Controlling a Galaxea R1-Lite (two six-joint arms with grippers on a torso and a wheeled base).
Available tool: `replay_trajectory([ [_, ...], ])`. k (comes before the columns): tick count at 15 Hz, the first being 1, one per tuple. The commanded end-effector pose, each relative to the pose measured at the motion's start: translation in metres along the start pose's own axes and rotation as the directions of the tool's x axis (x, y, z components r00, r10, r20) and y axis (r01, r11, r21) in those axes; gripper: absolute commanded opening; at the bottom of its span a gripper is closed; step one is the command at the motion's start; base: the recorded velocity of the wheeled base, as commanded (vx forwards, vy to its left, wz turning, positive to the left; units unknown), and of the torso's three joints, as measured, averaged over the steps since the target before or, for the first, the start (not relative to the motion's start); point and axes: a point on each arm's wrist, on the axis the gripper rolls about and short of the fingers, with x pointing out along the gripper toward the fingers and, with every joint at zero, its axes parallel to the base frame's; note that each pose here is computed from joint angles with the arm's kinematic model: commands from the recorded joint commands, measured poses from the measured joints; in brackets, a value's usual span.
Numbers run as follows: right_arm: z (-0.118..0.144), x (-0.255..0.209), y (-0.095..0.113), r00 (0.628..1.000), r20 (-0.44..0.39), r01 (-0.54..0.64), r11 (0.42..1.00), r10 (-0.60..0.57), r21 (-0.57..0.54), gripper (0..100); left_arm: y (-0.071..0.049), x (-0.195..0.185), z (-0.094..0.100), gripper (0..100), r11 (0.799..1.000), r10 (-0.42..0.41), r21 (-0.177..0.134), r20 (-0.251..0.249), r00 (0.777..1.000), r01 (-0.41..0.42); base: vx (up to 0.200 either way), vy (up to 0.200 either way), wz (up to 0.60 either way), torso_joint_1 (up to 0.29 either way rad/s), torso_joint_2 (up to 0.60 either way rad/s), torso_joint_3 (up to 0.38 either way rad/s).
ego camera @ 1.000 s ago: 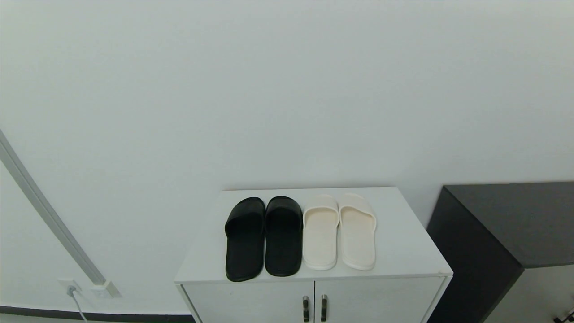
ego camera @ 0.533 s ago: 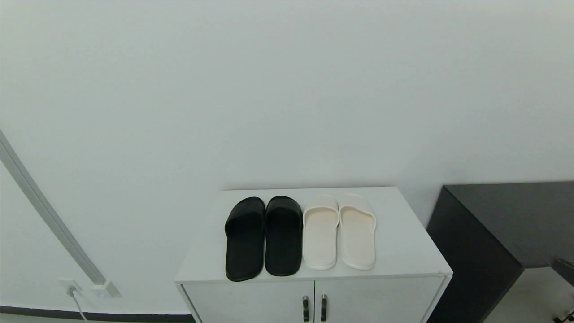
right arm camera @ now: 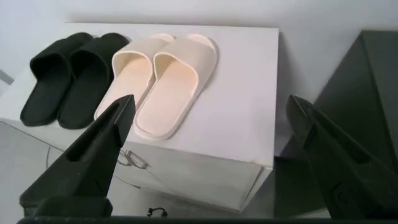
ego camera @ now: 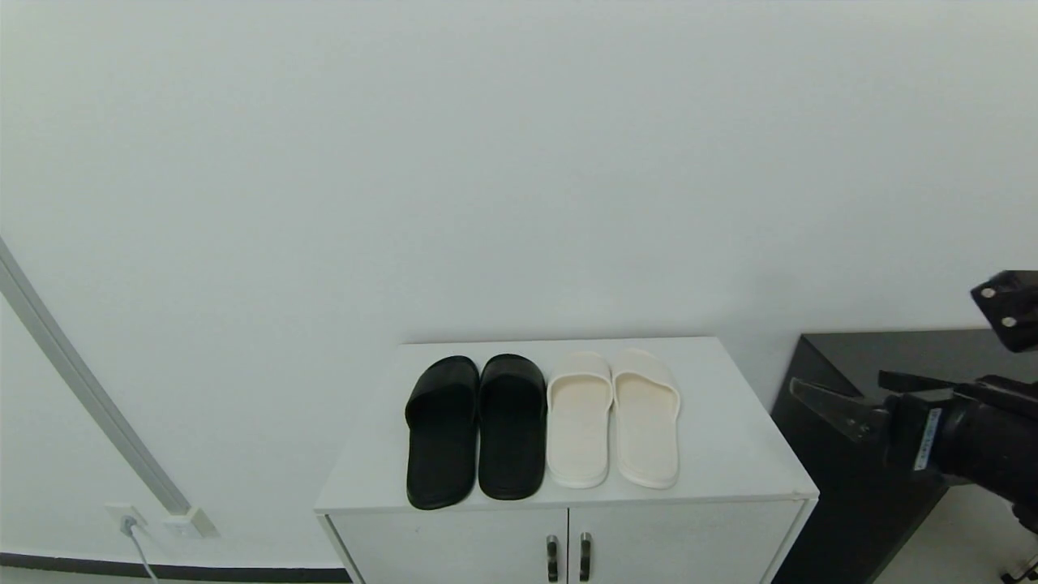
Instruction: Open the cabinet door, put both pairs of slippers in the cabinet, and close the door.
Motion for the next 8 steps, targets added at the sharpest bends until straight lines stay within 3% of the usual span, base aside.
replay_trajectory([
  [1,-0.009,0.026,0.027,0.997,-0.076,-0.030,0.999,0.028,-0.023,100,0.000,0.000,0.000,0,1.000,0.001,0.000,-0.001,1.000,-0.001,0.000,0.000,0.00,0.000,0.00,0.000],
  [5,-0.022,0.050,0.067,0.995,-0.090,-0.034,0.999,0.033,-0.018,100,0.000,0.000,0.000,0,1.000,-0.001,0.000,-0.001,1.000,0.001,0.000,0.000,0.00,0.000,0.00,0.000],
  [8,-0.034,0.068,0.086,0.992,-0.125,-0.028,1.000,0.026,-0.014,100,0.000,0.000,0.000,0,1.000,-0.001,0.000,-0.001,1.000,0.001,0.000,0.000,0.00,0.000,0.00,0.000],
])
